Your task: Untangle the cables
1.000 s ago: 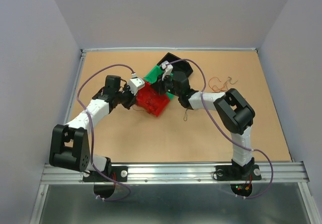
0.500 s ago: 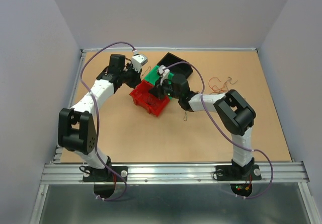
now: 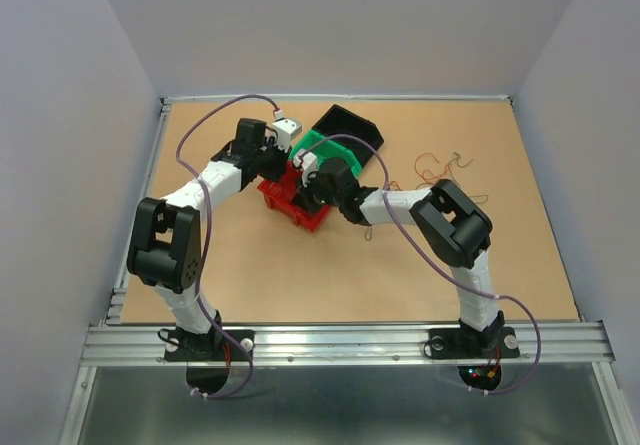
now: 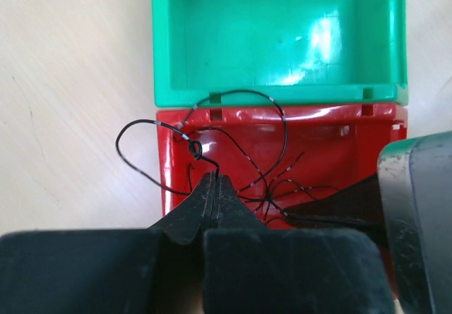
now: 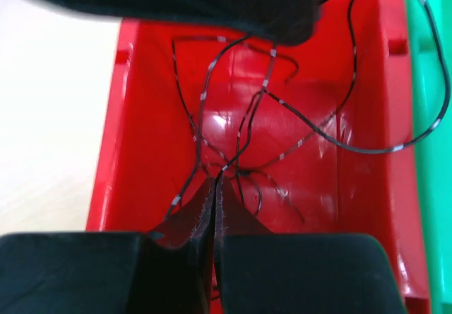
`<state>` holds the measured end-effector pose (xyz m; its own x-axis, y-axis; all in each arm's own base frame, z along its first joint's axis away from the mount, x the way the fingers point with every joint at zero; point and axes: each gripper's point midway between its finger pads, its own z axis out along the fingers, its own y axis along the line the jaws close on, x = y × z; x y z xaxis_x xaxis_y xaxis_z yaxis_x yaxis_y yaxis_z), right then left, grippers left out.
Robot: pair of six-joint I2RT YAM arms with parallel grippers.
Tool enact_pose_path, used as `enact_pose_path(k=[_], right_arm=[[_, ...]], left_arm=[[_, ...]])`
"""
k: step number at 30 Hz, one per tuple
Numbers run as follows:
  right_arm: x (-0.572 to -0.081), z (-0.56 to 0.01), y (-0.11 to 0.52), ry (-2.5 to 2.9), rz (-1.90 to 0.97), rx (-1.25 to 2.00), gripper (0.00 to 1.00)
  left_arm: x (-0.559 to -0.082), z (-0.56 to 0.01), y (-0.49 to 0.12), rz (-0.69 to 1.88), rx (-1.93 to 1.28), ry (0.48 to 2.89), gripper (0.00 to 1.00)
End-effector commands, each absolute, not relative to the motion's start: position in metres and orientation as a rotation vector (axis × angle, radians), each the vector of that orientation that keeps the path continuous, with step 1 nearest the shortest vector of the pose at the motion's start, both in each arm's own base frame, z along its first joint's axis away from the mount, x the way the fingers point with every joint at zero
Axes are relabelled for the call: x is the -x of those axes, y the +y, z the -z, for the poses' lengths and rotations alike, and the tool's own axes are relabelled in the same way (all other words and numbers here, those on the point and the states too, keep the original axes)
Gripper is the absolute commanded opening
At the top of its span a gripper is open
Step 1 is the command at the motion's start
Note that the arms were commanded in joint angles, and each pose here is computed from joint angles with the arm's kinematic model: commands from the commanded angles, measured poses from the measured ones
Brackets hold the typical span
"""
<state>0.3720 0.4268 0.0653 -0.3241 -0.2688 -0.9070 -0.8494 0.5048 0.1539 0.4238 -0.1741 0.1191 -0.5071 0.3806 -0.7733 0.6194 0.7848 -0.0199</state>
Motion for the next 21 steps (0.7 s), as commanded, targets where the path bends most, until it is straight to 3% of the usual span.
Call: enact_pose_path(k=[1, 7, 21], right_arm=[[-0.393, -0.084, 0.425, 1.81, -0.679, 0.891, 0.01], [-0.395, -0.085, 0.42, 1.802, -0.65, 0.881, 0.04], [-0.385, -0.147, 0.395, 1.666, -0.686, 0.699, 0.43]], left_arm=[[-0.426, -0.139, -0.166, 0.252, -0.677, 2.069, 0.0], [-0.426, -0.13, -0.161, 0.164, -0.675, 2.043, 0.0], [-0.417, -0.132, -0.165, 0.098, -0.7, 2.005, 0.0]])
